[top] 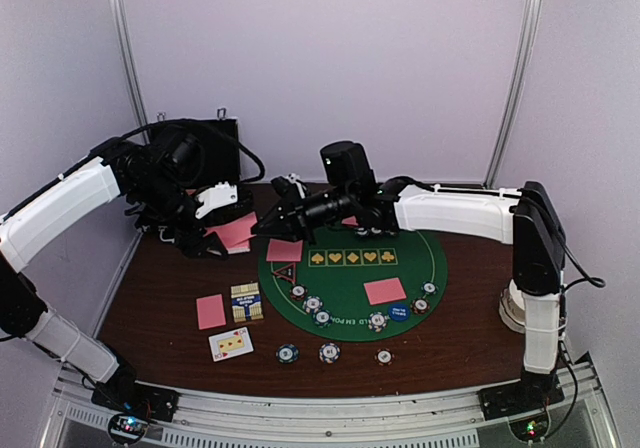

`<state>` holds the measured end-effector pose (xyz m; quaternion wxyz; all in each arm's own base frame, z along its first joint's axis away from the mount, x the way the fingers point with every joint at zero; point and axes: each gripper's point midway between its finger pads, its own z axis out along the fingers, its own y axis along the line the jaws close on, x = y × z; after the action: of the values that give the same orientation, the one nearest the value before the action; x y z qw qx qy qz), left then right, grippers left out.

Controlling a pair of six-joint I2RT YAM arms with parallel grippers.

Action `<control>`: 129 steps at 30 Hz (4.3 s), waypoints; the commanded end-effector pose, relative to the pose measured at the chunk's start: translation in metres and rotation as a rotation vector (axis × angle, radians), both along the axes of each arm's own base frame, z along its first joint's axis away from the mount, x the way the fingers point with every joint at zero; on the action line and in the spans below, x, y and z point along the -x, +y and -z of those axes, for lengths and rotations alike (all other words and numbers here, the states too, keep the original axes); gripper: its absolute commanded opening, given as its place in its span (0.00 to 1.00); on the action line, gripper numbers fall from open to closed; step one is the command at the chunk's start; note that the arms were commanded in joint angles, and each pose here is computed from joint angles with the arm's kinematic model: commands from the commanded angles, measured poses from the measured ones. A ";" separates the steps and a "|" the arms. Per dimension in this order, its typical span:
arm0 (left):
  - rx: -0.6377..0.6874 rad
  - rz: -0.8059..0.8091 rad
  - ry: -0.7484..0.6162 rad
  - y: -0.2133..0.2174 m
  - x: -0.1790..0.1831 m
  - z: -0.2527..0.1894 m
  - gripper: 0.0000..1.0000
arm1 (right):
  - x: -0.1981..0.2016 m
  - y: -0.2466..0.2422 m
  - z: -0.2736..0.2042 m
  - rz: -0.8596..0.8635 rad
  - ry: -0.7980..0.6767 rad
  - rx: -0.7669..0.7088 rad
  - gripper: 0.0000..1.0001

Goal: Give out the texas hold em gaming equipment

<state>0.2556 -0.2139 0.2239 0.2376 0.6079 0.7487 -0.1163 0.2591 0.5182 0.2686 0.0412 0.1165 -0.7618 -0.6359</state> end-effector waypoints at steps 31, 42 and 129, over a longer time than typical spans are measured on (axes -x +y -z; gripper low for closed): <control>0.009 0.008 -0.023 -0.001 -0.004 -0.004 0.00 | -0.205 -0.223 0.122 0.416 -0.096 0.437 0.00; 0.009 0.008 -0.021 -0.003 -0.005 -0.004 0.00 | -0.249 -0.234 0.164 0.439 -0.088 0.516 0.00; 0.066 0.005 0.017 -0.010 0.000 -0.008 0.00 | -0.002 0.011 0.018 0.223 -0.230 -0.025 0.98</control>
<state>0.2470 -0.2144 0.2236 0.2273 0.6025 0.7532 -0.1342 0.2639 0.5175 0.2234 -0.1081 0.0913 -0.7896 -0.5971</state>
